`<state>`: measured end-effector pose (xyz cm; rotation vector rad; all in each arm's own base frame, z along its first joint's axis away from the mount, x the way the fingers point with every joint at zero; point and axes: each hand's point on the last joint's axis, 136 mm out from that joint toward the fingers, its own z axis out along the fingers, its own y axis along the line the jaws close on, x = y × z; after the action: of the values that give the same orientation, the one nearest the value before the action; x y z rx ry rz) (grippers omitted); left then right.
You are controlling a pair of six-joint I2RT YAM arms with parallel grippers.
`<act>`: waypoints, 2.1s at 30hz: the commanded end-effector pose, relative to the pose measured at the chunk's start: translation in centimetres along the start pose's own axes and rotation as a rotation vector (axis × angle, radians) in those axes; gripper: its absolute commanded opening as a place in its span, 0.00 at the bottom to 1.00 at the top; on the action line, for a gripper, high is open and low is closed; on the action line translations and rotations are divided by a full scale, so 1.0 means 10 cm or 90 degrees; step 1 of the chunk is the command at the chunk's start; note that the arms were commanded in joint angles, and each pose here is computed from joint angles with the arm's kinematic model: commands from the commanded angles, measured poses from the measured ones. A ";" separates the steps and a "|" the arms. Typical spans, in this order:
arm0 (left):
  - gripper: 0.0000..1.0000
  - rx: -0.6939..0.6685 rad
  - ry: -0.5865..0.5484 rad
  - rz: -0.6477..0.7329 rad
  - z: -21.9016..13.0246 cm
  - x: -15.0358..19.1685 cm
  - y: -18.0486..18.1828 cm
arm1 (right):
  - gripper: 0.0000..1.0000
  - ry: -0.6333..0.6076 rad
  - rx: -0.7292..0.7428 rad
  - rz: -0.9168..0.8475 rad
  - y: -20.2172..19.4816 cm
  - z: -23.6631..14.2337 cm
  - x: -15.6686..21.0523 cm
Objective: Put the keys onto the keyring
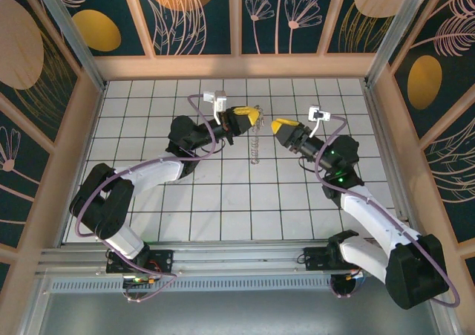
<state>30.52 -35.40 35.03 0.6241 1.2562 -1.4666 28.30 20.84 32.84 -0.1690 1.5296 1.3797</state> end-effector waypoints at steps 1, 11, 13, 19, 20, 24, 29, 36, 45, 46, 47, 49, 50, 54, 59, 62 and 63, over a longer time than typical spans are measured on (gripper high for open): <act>0.00 0.033 -0.045 0.030 0.02 -0.17 -0.14 | 0.49 -0.039 -0.035 -0.049 0.16 0.02 -0.21; 0.00 0.038 -0.076 -0.004 0.03 -0.22 -0.10 | 0.54 -0.068 -0.103 -0.069 0.26 0.12 -0.31; 0.00 0.042 -0.081 -0.013 0.03 -0.22 -0.11 | 0.53 -0.075 -0.112 -0.067 0.28 0.14 -0.34; 0.00 0.046 -0.092 -0.034 0.02 -0.23 -0.09 | 0.53 -0.074 -0.138 -0.064 0.33 0.23 -0.35; 0.00 0.045 -0.093 -0.037 0.02 -0.23 -0.08 | 0.52 -0.073 -0.141 -0.064 0.34 0.24 -0.34; 0.00 0.046 -0.103 -0.046 0.01 -0.25 -0.09 | 0.46 -0.065 -0.152 -0.063 0.38 0.29 -0.30; 0.00 0.048 -0.111 -0.050 0.01 -0.28 -0.10 | 0.38 -0.058 -0.151 -0.058 0.36 0.30 -0.25; 0.00 0.047 -0.112 -0.051 0.01 -0.28 -0.08 | 0.34 -0.048 -0.154 -0.055 0.37 0.31 -0.21; 0.00 0.046 -0.117 -0.063 0.02 -0.28 -0.07 | 0.31 -0.034 -0.160 -0.054 0.38 0.38 -0.17; 0.00 0.045 -0.119 -0.064 0.01 -0.28 -0.07 | 0.28 -0.032 -0.161 -0.054 0.37 0.38 -0.16; 0.00 0.044 -0.120 -0.065 0.01 -0.29 -0.06 | 0.24 -0.032 -0.158 -0.054 0.36 0.39 -0.15; 0.00 0.045 -0.120 -0.069 0.01 -0.29 -0.06 | 0.14 -0.030 -0.155 -0.053 0.35 0.39 -0.14; 0.00 0.044 -0.120 -0.074 0.01 -0.28 -0.06 | 0.08 -0.030 -0.153 -0.052 0.34 0.39 -0.14; 0.00 0.025 -0.132 -0.112 0.00 -0.30 0.02 | 0.00 -0.027 -0.140 -0.044 0.28 0.40 -0.11; 0.00 0.005 -0.153 -0.173 -0.02 -0.32 0.10 | 0.00 -0.024 -0.131 -0.030 0.22 0.42 -0.09; 0.00 -0.011 -0.162 -0.209 -0.04 -0.32 0.16 | 0.00 -0.021 -0.125 -0.017 0.17 0.44 -0.07; 0.00 -0.017 -0.165 -0.219 -0.04 -0.31 0.19 | 0.00 -0.020 -0.121 -0.012 0.15 0.44 -0.05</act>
<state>32.64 -34.59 35.77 0.2934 1.2634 -1.7045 29.96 24.39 34.16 -0.2726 1.3975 1.4964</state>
